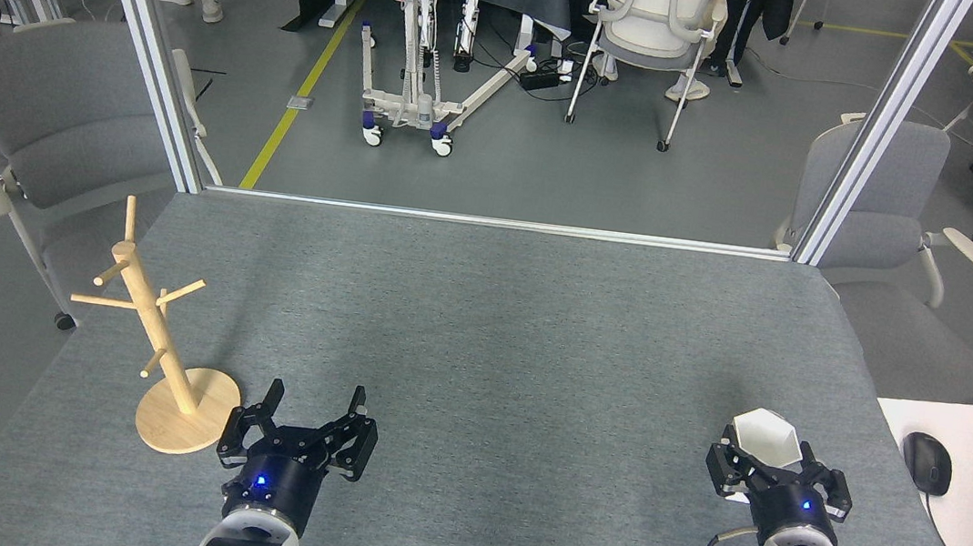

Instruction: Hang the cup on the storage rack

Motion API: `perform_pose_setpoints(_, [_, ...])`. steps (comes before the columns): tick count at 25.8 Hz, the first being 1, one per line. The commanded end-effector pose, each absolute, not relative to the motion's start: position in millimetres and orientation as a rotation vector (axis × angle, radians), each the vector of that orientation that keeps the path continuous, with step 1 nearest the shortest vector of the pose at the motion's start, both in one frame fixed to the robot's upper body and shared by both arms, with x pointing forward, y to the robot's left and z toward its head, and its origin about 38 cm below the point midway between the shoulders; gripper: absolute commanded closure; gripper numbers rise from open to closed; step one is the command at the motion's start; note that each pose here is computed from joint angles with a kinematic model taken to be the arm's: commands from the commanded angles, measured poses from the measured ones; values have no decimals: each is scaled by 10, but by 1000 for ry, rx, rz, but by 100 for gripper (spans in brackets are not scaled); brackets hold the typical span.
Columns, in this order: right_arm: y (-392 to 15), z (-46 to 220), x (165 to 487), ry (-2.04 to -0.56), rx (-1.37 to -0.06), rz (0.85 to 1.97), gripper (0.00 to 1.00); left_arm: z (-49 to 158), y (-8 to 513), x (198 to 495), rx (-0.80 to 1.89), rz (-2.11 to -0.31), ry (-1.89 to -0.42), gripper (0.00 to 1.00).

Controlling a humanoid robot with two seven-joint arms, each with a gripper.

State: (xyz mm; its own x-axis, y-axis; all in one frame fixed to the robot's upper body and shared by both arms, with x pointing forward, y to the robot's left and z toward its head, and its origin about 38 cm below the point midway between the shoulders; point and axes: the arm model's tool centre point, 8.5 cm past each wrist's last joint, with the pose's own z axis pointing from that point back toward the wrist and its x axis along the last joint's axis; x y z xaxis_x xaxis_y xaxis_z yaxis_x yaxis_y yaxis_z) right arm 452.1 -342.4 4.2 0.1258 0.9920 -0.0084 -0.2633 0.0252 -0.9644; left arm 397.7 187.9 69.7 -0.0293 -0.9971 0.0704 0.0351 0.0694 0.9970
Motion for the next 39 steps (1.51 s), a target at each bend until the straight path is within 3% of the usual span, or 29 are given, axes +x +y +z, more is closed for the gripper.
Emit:
perform_pose_setpoints(1, [-3431, 50, 4551, -924, -1062, 1223, 0, 699, 1882, 3976, 1117, -1196, -1240, 0])
perform_pose_setpoints(25, [-3381, 32, 4554, -922, -1058, 1220, 2, 716, 1872, 3986, 1119, -1198, -1246, 0])
perform_pose_setpoints(36, [-3347, 39, 4559, -958, -1035, 1254, 73, 710, 1879, 3981, 1119, -1198, -1244, 0])
perform_pose_setpoints(39, [-3336, 100, 4583, -988, -1027, 1275, 83, 710, 1875, 3981, 1119, -1198, -1244, 0])
